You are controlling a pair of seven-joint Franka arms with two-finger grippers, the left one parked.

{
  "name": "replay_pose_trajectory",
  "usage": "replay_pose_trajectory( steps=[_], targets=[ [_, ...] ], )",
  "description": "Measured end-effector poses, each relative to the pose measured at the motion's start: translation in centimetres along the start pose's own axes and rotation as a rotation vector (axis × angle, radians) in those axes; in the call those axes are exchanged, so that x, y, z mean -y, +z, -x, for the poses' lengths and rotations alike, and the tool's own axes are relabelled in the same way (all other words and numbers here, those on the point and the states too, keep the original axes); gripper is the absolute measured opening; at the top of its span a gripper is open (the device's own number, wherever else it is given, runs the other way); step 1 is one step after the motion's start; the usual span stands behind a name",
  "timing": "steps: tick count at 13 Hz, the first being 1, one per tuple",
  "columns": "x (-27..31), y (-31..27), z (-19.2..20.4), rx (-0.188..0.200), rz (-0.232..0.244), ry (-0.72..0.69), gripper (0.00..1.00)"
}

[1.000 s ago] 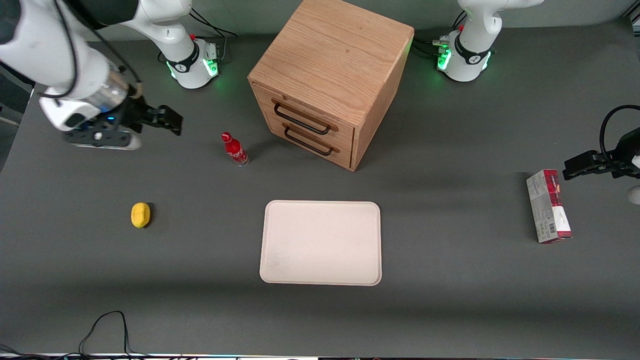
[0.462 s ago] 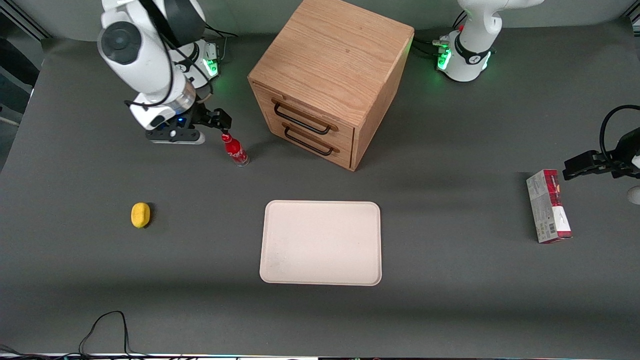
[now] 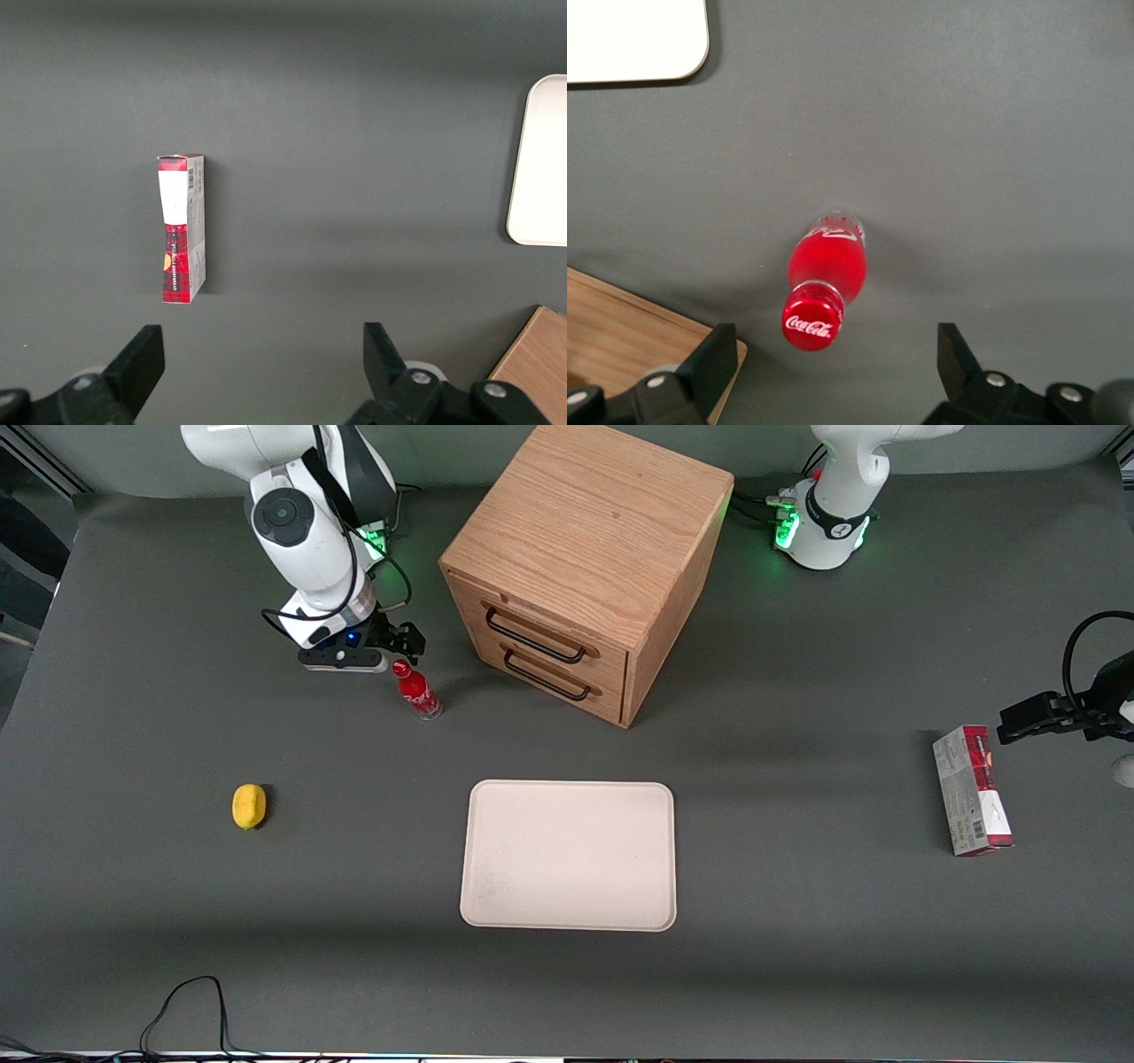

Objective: Place coke bottle on tray
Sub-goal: 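Lower the right gripper over the bottle and close it around the bottle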

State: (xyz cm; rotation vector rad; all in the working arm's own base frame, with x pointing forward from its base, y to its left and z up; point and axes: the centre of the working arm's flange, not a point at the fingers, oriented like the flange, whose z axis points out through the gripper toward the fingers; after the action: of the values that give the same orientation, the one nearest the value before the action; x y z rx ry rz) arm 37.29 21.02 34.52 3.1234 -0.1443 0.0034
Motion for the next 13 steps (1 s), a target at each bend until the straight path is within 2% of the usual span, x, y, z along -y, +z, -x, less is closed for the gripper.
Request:
replay_pose_trajectory(
  steps=[4,7,9,12,13],
  targets=[
    [0.9,1.8,0.7,-0.025,-0.016,0.011,1.0],
    [0.9,2.8,0.6,-0.02,-0.022,0.013,1.0],
    [1.0,2.9,0.5,-0.029,-0.03,0.013,0.96],
    [1.0,3.3,0.4,-0.027,-0.033,0.015,0.57],
    [0.9,3.3,0.3,-0.026,-0.033,0.018,0.47]
  ],
)
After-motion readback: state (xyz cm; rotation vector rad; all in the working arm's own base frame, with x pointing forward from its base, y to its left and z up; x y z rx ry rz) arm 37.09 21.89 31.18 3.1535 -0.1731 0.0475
